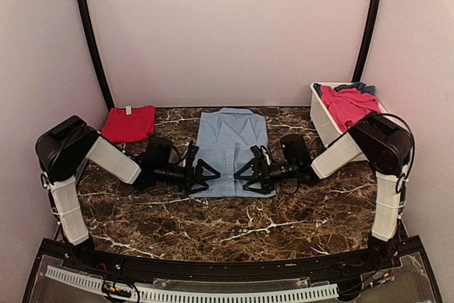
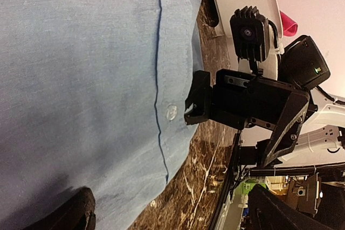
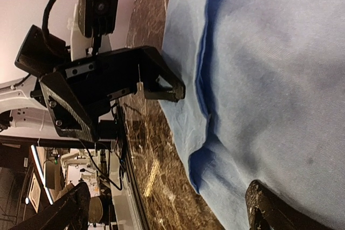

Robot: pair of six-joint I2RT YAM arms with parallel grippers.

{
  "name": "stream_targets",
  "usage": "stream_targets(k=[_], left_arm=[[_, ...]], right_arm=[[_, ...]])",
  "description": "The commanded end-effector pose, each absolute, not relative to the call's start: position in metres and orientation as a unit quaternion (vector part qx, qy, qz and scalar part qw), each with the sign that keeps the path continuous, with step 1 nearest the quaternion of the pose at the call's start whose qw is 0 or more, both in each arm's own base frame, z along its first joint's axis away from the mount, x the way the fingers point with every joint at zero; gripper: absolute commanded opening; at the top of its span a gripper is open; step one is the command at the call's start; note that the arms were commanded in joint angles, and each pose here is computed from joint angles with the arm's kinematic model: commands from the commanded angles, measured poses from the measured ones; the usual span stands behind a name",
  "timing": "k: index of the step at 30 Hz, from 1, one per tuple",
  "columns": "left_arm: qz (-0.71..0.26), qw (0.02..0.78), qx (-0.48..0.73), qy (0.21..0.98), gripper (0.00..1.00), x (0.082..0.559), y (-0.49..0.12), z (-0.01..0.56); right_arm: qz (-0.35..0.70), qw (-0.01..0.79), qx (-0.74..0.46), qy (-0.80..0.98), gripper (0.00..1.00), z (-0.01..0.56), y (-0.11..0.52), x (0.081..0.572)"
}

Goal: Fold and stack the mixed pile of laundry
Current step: Smooth out the 2/3-rectangle-folded shirt at the center of the board.

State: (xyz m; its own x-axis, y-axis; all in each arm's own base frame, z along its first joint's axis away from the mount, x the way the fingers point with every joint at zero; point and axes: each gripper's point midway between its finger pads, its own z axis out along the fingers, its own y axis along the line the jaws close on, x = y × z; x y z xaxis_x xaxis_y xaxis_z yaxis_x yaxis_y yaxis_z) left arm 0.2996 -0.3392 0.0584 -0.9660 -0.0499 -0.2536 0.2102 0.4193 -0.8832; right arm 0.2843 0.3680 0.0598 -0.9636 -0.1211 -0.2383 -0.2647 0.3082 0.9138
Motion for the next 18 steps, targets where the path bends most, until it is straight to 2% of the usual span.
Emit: stream_targets(k=[1,4,7,12,18], left_arm=[[-0.491,0.087,0.028,0.866,0.99,0.26,-0.321,0.039],[-0.492,0.095,0.04,0.865,0.99,0.248,-0.318,0.055],[-0.495,0.124,0.06,0.858,0.99,0.251,-0.318,0.09],[-0.51,0.175,0.085,0.838,0.99,0.282,-0.334,0.144],[-0.539,0.188,0.1,0.815,0.99,0.315,-0.362,0.158]], right_arm=[[0.555,-0.013,-0.085,0.828,0.97,0.032,0.37,0.222],[0.574,-0.005,-0.091,0.814,0.98,0.058,0.371,0.207],[0.573,0.03,-0.11,0.812,0.98,0.089,0.369,0.213],[0.55,0.101,-0.149,0.816,0.99,0.134,0.375,0.25],[0.561,0.123,-0.134,0.808,0.99,0.146,0.376,0.297]])
